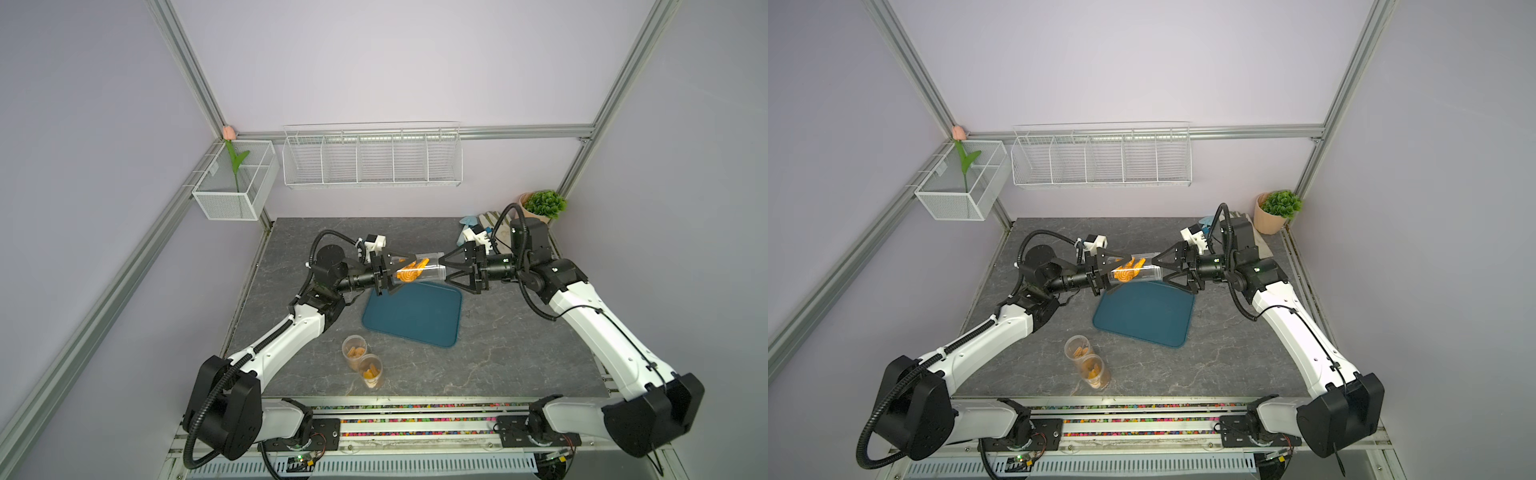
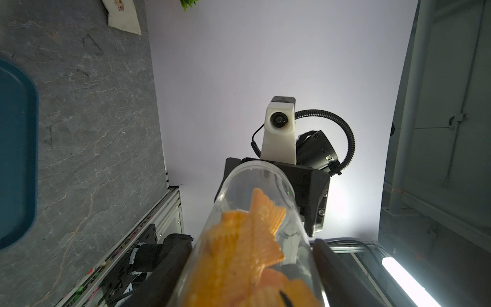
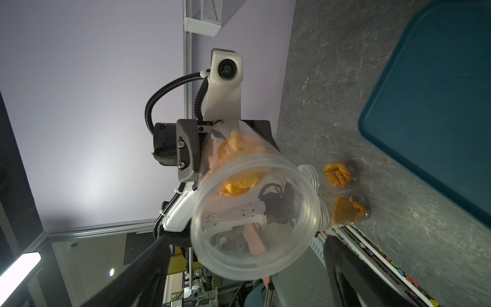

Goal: Pour the cookies out of the jar
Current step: Unscrew the lid from the jar.

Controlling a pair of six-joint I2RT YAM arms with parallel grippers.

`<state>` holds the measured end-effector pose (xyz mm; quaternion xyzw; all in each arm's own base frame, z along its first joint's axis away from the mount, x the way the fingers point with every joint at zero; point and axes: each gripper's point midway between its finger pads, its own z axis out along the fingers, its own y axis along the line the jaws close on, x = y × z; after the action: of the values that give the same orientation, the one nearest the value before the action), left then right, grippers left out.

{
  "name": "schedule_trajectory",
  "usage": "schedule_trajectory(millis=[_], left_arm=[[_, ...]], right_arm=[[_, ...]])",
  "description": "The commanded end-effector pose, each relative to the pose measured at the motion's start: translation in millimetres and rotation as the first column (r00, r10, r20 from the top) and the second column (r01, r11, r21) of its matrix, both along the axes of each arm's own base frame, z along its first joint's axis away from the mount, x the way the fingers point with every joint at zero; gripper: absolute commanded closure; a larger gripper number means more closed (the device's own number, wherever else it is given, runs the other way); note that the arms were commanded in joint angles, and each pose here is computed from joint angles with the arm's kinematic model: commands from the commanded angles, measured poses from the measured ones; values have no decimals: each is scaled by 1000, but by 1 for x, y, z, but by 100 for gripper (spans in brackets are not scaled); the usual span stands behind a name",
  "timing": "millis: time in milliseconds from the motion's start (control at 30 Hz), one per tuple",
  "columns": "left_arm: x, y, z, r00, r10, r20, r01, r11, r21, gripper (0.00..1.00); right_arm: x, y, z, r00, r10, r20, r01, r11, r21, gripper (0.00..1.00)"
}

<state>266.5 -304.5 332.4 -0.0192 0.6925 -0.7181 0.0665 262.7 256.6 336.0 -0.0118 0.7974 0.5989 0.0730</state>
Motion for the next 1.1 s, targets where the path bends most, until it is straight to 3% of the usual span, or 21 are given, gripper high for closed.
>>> schedule_trajectory(millis=[0,333,700,1067], left_arm=[[-6,-3,26,997,-40,63,43,998,-47,29],[-6,-5,25,996,-62,58,64,997,-41,30],[-8,-6,28,995,-82,63,85,995,-42,30],[-10,-6,26,994,-93,60,95,995,-38,30]], right_arm=[[1,1,8,999,16,28,-17,999,35,8],[6,7,16,998,44,46,-48,995,85,0],[3,9,15,994,82,70,-89,991,101,14],[3,2,11,993,92,75,-99,991,95,19]])
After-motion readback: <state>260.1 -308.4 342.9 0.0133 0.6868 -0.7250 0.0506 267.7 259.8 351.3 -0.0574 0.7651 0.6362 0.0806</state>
